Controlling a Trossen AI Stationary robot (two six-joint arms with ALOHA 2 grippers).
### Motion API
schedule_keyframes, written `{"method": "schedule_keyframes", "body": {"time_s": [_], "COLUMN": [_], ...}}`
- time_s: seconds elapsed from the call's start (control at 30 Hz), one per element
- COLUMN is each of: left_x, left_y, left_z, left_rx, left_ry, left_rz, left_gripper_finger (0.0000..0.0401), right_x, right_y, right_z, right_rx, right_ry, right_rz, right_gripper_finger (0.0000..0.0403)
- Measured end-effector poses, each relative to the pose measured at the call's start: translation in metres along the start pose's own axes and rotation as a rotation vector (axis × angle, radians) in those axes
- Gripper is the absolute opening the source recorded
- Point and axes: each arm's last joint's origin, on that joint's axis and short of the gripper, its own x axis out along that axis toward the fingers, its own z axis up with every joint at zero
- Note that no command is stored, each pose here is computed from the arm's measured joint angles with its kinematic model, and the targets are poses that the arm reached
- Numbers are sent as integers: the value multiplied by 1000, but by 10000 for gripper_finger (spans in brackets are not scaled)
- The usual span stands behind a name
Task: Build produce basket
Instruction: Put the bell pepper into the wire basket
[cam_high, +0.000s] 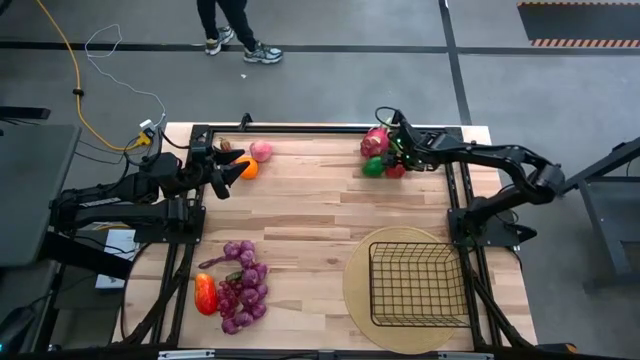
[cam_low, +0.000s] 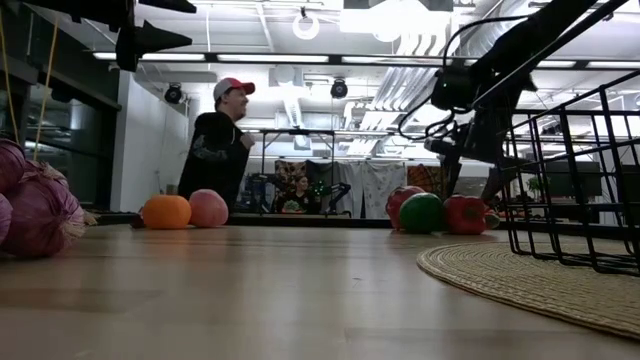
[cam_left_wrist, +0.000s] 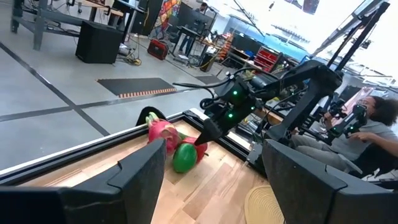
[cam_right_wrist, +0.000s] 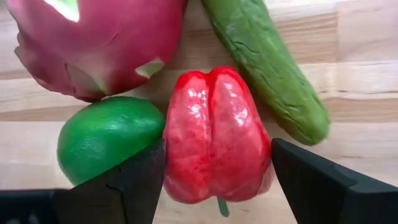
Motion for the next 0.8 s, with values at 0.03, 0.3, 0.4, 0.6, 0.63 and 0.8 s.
{"method": "schedule_keyframes", "body": {"time_s": [0.03,0.3,0.4,0.6,0.63,0.8], "left_x": [0,0,0,0,0,0], "left_y": [0,0,0,0,0,0], "left_z": [0,0,0,-1,-1,-1], "left_rx": [0,0,1,2,2,3], "left_ry": [0,0,3,7,7,7], "left_rz": [0,0,2,3,3,3], "left_gripper_finger": [257,257,257,257,257,257], "right_x": [2,8,8,7,5,-13], "right_y": [1,1,0,0,-1,-6], "right_z": [0,-2,-2,-3,-3,-6], "right_rx": [-3,9,0,8,5,-18], "right_ry": [0,10,12,14,12,2], "right_rz": [4,-29,-37,-36,-35,-7], "right_gripper_finger": [276,276,271,224,215,182]}}
